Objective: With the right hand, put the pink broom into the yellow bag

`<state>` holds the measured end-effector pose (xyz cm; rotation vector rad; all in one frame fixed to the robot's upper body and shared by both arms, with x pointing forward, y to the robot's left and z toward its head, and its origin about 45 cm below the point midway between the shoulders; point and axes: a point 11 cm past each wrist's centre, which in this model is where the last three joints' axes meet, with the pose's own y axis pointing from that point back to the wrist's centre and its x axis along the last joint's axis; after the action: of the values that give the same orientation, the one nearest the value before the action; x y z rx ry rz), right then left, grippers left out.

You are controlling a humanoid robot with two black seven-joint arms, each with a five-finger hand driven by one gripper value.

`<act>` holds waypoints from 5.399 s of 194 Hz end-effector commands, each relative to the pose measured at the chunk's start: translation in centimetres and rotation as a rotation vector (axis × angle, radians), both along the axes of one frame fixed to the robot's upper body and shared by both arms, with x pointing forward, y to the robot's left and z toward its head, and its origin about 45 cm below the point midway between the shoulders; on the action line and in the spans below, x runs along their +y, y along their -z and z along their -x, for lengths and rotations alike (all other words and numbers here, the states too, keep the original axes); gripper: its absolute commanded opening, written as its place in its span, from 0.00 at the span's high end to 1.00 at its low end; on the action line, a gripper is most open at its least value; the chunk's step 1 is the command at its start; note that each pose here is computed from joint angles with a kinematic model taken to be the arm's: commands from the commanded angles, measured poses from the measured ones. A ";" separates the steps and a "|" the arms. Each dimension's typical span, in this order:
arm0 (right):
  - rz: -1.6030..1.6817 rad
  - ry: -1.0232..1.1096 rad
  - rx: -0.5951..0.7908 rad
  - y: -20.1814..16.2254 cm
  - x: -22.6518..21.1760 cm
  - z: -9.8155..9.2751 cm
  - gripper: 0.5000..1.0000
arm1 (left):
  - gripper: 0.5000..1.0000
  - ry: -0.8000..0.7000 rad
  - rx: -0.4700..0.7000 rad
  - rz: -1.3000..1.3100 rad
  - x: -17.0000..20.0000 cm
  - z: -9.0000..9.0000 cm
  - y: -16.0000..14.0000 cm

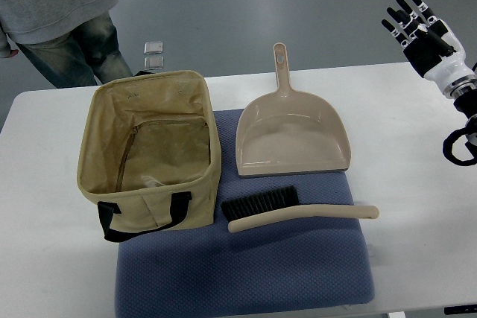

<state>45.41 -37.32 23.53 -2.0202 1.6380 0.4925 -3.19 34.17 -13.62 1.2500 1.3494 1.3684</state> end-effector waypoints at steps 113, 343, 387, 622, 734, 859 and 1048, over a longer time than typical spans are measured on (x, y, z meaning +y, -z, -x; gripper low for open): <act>0.312 -0.270 -0.056 -1.8 2.3 1.0 0.14 | 0.00 0.000 0.000 -0.001 0.0 0.0 0.0; 1.540 -0.736 -0.469 0.7 10.5 12.1 0.17 | 0.00 0.000 0.000 -0.001 0.0 0.0 0.0; 1.621 -0.744 -0.552 2.2 11.4 14.9 0.19 | 0.00 0.000 0.002 -0.001 0.0 0.0 0.0; 1.726 -0.743 -0.377 7.5 12.3 18.4 0.48 | 0.00 0.000 0.000 -0.001 0.0 0.0 0.0; 1.759 -0.728 -0.364 8.1 12.1 18.4 0.90 | 0.00 0.000 0.000 -0.001 0.0 0.0 0.0; 1.813 -0.641 -0.443 7.1 11.8 17.1 1.00 | 0.00 0.000 0.000 -0.001 0.0 0.0 0.0; 1.858 -0.218 -0.635 -11.4 11.4 4.9 1.00 | 0.00 0.000 0.000 -0.001 0.0 0.0 0.0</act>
<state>38.98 -25.92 32.09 -2.8332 1.2781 -2.1288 -3.20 34.21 -13.62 1.2508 1.3489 1.3693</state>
